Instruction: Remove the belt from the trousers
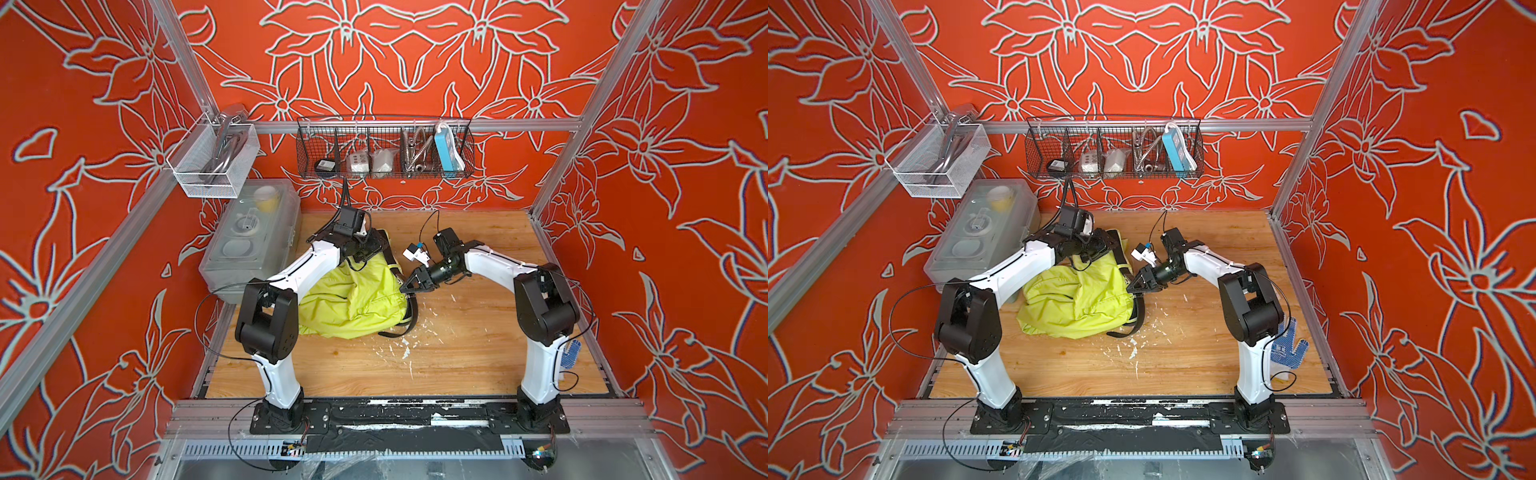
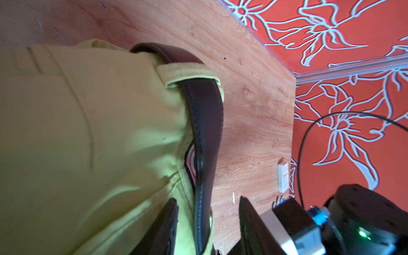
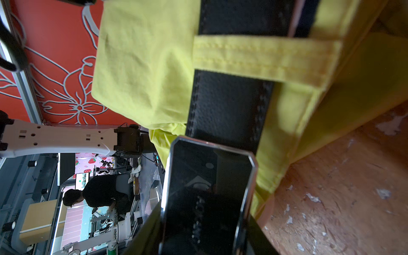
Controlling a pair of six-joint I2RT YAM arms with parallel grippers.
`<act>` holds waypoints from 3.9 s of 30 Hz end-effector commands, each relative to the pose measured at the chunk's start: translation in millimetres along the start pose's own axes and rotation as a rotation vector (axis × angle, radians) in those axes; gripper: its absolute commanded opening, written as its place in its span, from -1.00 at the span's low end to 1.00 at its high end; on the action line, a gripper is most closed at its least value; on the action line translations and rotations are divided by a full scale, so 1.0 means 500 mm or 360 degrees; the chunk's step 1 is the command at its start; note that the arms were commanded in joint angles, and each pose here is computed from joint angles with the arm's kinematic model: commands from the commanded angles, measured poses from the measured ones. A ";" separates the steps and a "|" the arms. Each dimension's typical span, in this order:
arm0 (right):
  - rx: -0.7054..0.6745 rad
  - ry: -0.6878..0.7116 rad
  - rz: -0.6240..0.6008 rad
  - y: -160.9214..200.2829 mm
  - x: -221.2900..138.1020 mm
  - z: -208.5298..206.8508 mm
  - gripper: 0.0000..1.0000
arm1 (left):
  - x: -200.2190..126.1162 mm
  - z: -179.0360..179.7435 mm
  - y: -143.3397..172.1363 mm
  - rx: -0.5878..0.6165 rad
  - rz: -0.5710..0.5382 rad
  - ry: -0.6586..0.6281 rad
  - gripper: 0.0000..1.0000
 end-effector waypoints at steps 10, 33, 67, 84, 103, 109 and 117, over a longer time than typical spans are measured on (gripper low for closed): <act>-0.0033 -0.0034 0.0008 -0.002 0.003 0.000 -1.00 | 0.060 -0.024 -0.005 0.0003 0.0016 0.0072 -0.37; -0.0278 0.0699 0.0179 -0.014 -0.078 -0.046 0.41 | 0.183 -0.007 0.032 -0.0071 0.0151 -0.0022 -1.00; -0.0602 0.1589 0.0330 -0.067 -0.040 -0.025 0.15 | 0.165 -0.019 0.013 -0.0111 0.0117 0.0094 -1.00; -0.0512 0.1428 0.0298 -0.068 0.001 -0.029 0.12 | 0.170 -0.016 0.010 -0.0127 0.0114 0.0086 -1.00; -0.0484 0.1518 0.0366 -0.062 0.011 -0.057 -0.15 | 0.161 -0.014 0.009 -0.0121 0.0120 0.0084 -1.00; -0.0485 0.1573 0.0427 -0.051 0.006 -0.067 -0.16 | 0.160 -0.012 0.004 -0.0128 0.0117 0.0088 -1.00; -0.0473 0.1654 0.0501 -0.037 -0.002 -0.078 -0.17 | 0.161 -0.011 0.001 -0.0143 0.0120 0.0096 -1.00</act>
Point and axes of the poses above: each gripper's point midway between its finger pads, its own x axis out along the fingers, its own z axis along the line the jaws close on, y = z × x, the point moved 5 cm from there along -x, back along the fingers, and after that the axes turned 15 degrees about -x, right-handed, at the moved point
